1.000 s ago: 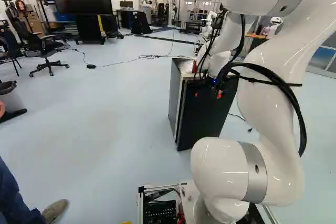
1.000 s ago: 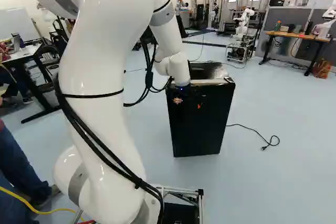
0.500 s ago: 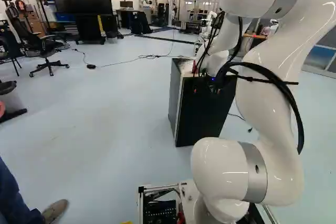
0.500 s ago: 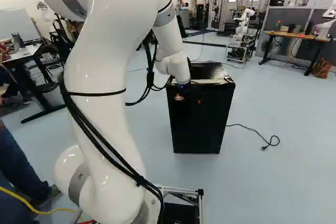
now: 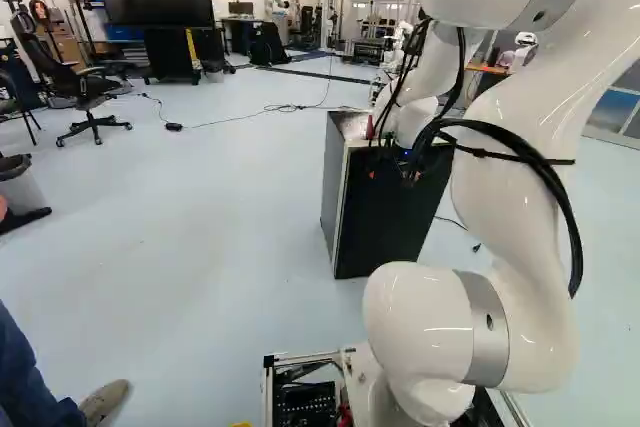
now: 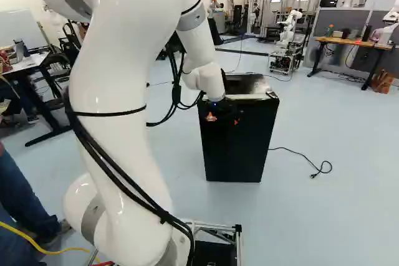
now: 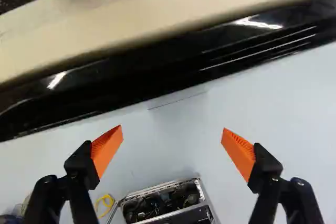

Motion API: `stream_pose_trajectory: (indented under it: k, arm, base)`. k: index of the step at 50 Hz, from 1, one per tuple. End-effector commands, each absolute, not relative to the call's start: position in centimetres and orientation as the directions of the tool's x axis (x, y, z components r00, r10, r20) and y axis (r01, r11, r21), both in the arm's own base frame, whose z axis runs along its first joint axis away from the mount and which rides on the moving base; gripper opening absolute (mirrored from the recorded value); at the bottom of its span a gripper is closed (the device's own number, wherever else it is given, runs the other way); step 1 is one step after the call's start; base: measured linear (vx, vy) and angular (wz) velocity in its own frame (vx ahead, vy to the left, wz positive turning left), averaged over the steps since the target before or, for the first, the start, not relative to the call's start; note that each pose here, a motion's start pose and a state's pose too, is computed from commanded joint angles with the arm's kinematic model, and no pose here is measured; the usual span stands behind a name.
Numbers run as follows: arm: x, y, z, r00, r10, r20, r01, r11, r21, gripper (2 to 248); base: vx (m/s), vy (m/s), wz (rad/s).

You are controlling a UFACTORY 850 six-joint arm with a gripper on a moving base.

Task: Grab a drink from the fridge

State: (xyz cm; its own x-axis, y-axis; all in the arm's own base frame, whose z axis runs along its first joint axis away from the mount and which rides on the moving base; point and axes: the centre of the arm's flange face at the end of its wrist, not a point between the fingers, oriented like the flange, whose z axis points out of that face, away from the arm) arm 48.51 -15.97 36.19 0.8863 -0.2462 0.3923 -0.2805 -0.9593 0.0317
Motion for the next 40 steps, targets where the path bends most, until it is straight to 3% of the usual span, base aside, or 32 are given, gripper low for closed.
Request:
stream_pose_trajectory:
  k: [20,40]
  arm:
    - [44.9,-14.9,36.3,0.887,-0.249,0.389,-0.283,-0.959,0.030,247]
    - [42.3,-13.1,36.9,0.844,-0.220,0.489,-0.262,-0.965,0.018,247]
  base:
    - [0.000,0.000,0.000]
    - [0.000,0.000,0.000]
